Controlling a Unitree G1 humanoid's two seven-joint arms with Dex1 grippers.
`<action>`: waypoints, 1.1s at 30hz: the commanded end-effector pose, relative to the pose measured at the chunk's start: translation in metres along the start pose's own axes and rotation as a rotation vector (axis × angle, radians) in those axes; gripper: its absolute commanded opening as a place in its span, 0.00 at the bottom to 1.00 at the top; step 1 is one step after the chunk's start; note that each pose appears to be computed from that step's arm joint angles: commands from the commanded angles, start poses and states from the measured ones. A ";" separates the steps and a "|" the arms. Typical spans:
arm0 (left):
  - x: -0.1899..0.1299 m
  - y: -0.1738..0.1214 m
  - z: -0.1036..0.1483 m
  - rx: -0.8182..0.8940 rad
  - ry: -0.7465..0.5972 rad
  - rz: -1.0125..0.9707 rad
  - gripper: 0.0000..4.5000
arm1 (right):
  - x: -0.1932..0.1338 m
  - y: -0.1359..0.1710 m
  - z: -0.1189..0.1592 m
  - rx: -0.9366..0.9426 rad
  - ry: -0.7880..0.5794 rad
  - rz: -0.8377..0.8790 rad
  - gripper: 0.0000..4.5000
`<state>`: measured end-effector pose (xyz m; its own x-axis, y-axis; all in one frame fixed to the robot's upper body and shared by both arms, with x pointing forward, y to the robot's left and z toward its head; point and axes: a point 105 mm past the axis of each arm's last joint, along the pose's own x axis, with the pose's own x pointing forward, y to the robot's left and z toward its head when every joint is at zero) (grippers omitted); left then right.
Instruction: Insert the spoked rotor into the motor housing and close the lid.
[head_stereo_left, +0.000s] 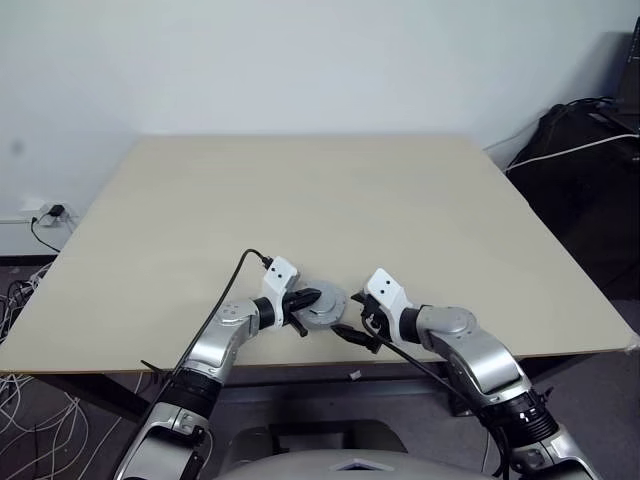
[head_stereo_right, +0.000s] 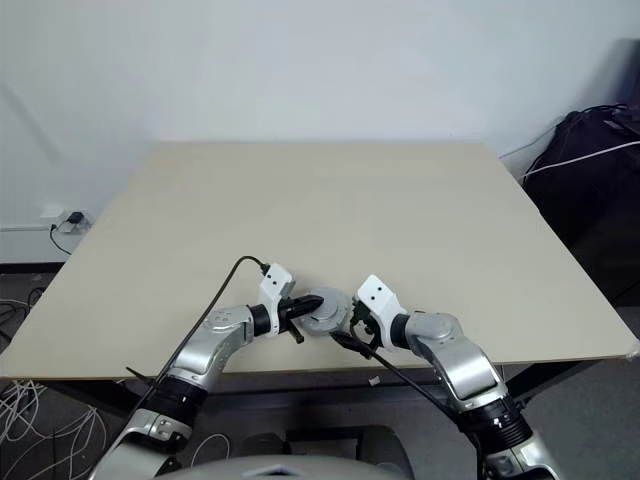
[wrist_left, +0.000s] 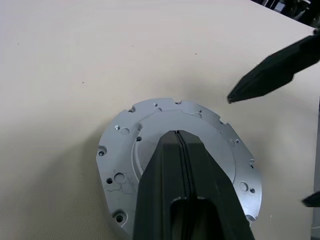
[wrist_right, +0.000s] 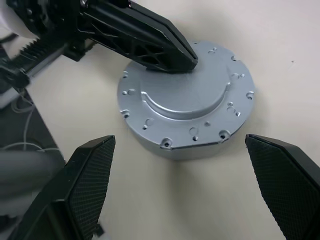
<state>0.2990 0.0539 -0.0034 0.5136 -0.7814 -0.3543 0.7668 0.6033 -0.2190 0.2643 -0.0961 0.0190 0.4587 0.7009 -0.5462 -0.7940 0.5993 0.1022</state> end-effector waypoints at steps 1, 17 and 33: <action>0.003 -0.003 -0.007 -0.009 0.025 -0.011 0.00 | -0.005 -0.004 0.016 0.089 -0.063 -0.043 1.00; 0.000 -0.003 -0.008 -0.013 0.023 -0.007 0.00 | 0.003 -0.018 0.013 0.727 -0.018 -0.186 1.00; -0.001 -0.002 -0.008 -0.015 0.021 -0.003 0.00 | 0.012 -0.011 0.014 0.984 0.004 -0.110 1.00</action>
<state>0.2981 0.0544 -0.0022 0.5180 -0.7828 -0.3447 0.7684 0.6029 -0.2145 0.2791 -0.0914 0.0157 0.4897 0.6141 -0.6189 -0.0436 0.7262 0.6861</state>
